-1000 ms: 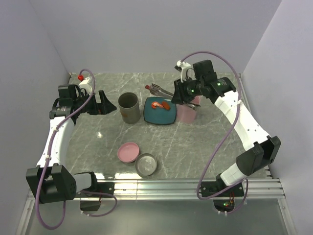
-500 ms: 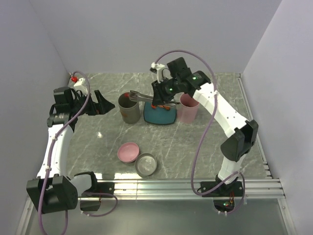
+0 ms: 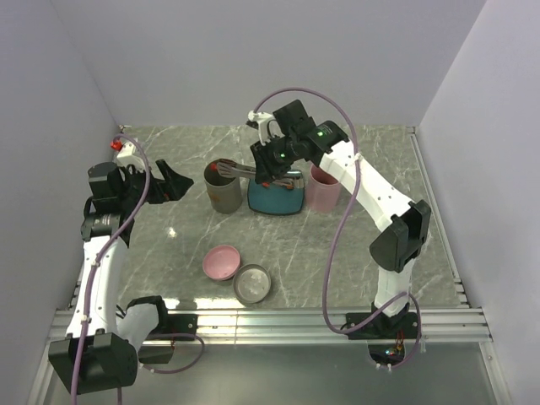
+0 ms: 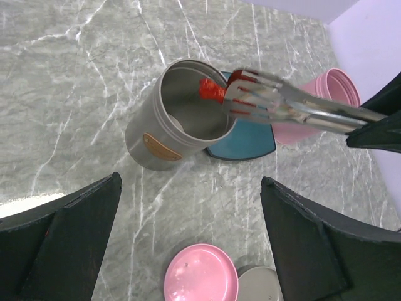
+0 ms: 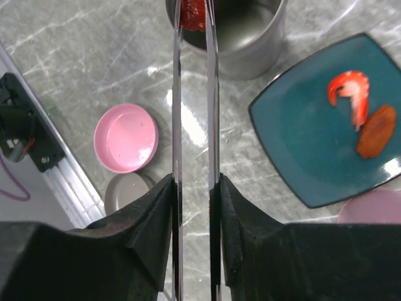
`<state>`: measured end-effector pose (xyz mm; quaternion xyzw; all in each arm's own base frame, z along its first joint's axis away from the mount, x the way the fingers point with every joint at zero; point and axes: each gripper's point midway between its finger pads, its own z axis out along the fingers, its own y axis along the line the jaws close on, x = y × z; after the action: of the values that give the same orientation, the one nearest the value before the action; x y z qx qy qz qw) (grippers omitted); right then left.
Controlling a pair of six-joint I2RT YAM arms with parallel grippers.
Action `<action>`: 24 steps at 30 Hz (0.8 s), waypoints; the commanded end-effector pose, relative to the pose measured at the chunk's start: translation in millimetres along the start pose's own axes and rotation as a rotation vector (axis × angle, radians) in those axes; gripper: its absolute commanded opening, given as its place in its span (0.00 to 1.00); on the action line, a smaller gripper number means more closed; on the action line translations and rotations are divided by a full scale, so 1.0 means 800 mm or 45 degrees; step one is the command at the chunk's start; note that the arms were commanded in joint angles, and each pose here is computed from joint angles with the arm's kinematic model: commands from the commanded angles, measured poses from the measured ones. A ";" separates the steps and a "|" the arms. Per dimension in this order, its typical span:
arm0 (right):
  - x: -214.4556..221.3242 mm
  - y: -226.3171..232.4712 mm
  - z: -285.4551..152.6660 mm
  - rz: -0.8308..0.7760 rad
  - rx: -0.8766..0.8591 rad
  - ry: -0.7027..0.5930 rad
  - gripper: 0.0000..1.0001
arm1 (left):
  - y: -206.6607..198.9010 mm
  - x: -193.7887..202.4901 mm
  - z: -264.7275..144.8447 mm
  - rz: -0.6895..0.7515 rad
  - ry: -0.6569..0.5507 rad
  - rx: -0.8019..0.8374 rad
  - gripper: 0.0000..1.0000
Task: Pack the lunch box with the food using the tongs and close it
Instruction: Place the fake food in the packing box.
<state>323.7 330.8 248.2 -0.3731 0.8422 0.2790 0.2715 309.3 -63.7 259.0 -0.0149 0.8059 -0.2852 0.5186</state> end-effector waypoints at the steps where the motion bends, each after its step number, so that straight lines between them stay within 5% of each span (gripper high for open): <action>1: -0.033 0.003 -0.005 -0.041 0.017 -0.092 0.39 | -0.001 -0.016 -0.004 0.038 -0.051 -0.016 0.99; 6: -0.035 0.001 -0.006 -0.041 0.025 -0.096 0.52 | -0.003 -0.021 -0.006 0.032 -0.055 -0.017 0.99; 16: -0.044 -0.033 -0.070 -0.044 0.260 -0.214 0.50 | -0.023 -0.051 -0.014 0.047 -0.089 0.029 0.99; 24: 0.048 -0.085 -0.078 0.158 0.394 -0.110 0.47 | -0.024 -0.050 -0.012 0.045 -0.097 0.044 1.00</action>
<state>341.7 243.8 253.1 -0.2849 0.8796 0.1886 0.3310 314.7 -61.5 291.7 -0.0093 0.7906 -0.2833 0.5428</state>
